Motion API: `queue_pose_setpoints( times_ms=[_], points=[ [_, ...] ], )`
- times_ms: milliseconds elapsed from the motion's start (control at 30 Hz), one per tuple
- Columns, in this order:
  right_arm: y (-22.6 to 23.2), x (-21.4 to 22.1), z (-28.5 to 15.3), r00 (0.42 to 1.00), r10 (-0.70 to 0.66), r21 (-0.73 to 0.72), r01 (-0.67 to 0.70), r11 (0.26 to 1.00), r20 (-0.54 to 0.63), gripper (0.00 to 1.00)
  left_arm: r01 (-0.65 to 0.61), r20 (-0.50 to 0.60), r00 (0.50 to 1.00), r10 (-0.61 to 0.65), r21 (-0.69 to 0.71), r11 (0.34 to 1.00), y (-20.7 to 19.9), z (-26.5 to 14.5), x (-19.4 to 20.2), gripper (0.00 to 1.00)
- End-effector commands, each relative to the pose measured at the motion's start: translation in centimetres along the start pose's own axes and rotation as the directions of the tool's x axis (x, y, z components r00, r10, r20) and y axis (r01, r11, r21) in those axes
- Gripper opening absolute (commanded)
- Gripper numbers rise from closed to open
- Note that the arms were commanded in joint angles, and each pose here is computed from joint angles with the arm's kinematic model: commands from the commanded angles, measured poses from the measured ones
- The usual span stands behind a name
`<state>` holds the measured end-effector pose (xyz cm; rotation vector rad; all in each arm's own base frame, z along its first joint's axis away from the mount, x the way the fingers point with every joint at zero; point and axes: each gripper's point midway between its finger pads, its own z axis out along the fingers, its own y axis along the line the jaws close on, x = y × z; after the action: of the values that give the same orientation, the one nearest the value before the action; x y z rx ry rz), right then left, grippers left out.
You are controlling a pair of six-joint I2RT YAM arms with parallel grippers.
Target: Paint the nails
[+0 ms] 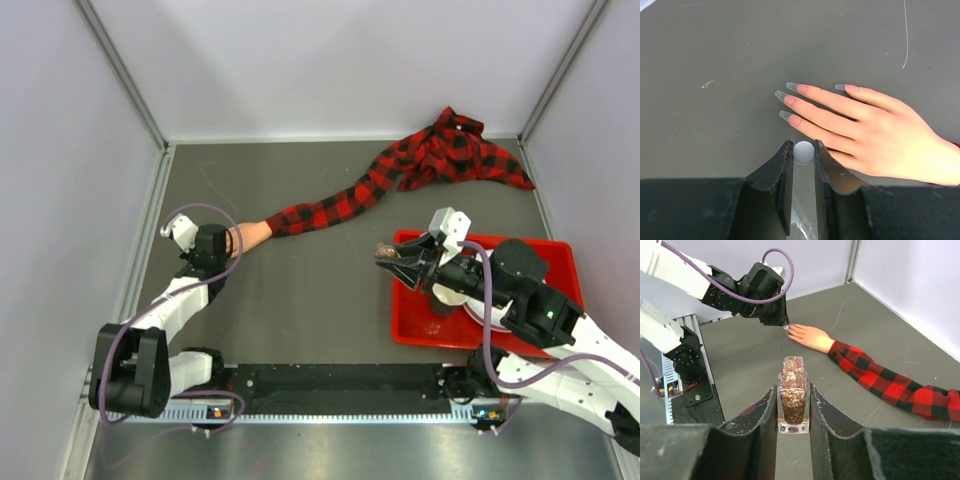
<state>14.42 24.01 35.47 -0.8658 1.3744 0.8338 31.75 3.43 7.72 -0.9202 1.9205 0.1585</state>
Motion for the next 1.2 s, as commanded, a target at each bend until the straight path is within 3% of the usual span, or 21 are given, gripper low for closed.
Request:
queue_pose_setpoints(
  times_ms=[0,1167],
  points=[
    [-0.55,-1.66,0.03,0.998,-0.027,0.020,0.026,0.999,0.058,0.00,0.038,0.032,0.999,-0.039,0.033,0.999,-1.24,0.40,-1.22,0.00],
    [-0.45,-1.40,0.43,0.999,-0.023,0.010,0.023,1.000,0.047,0.00,0.042,0.023,0.999,-0.043,0.043,0.998,-1.90,1.35,-1.33,0.00]
  ],
)
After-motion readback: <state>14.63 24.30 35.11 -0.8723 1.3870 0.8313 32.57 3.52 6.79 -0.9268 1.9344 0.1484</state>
